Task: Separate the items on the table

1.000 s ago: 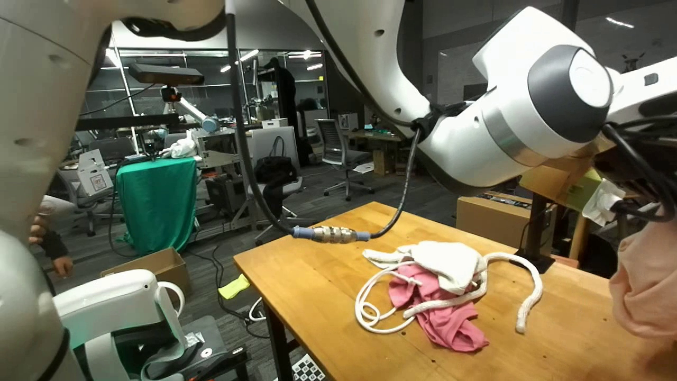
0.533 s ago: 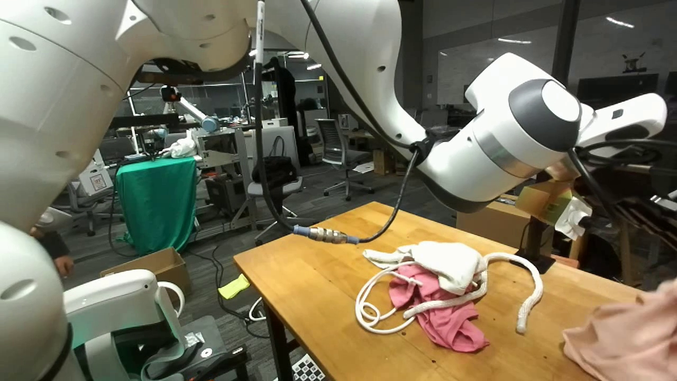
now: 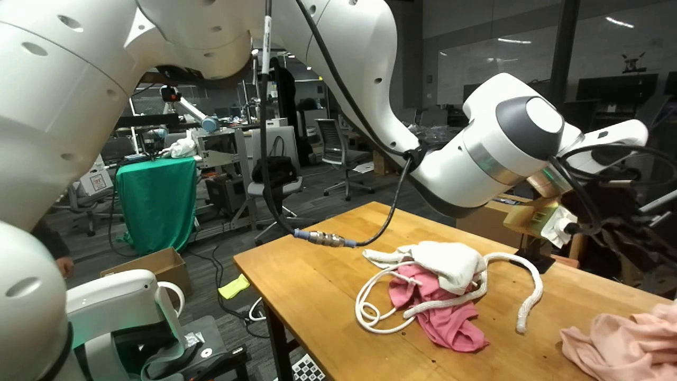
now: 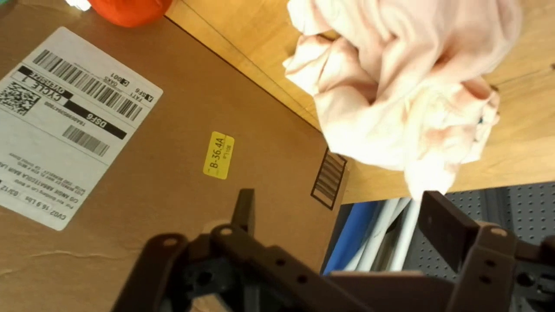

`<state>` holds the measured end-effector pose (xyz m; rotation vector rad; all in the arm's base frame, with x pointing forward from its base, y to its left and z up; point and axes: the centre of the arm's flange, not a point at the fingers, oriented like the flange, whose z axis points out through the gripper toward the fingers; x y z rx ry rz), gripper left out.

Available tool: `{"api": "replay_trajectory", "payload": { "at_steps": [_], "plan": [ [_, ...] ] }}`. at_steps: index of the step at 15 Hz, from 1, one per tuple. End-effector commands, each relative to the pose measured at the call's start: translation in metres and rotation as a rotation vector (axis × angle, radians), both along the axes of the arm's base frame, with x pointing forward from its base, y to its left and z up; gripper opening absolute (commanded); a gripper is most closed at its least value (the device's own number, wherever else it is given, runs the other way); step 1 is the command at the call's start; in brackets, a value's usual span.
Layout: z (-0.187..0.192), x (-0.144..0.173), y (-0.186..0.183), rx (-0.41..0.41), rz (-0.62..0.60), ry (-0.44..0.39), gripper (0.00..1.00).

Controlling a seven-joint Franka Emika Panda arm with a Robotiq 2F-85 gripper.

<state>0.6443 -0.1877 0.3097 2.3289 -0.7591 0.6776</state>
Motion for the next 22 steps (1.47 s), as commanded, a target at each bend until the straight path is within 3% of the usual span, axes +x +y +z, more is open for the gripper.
{"api": "replay_trajectory", "payload": {
  "at_steps": [1,15,22],
  "plan": [
    [0.011,-0.020,0.040,0.048,0.143,0.129,1.00],
    [0.031,-0.050,0.199,0.234,0.770,0.440,1.00],
    [-0.001,-0.041,0.239,0.286,0.914,0.556,1.00]
  ]
}}
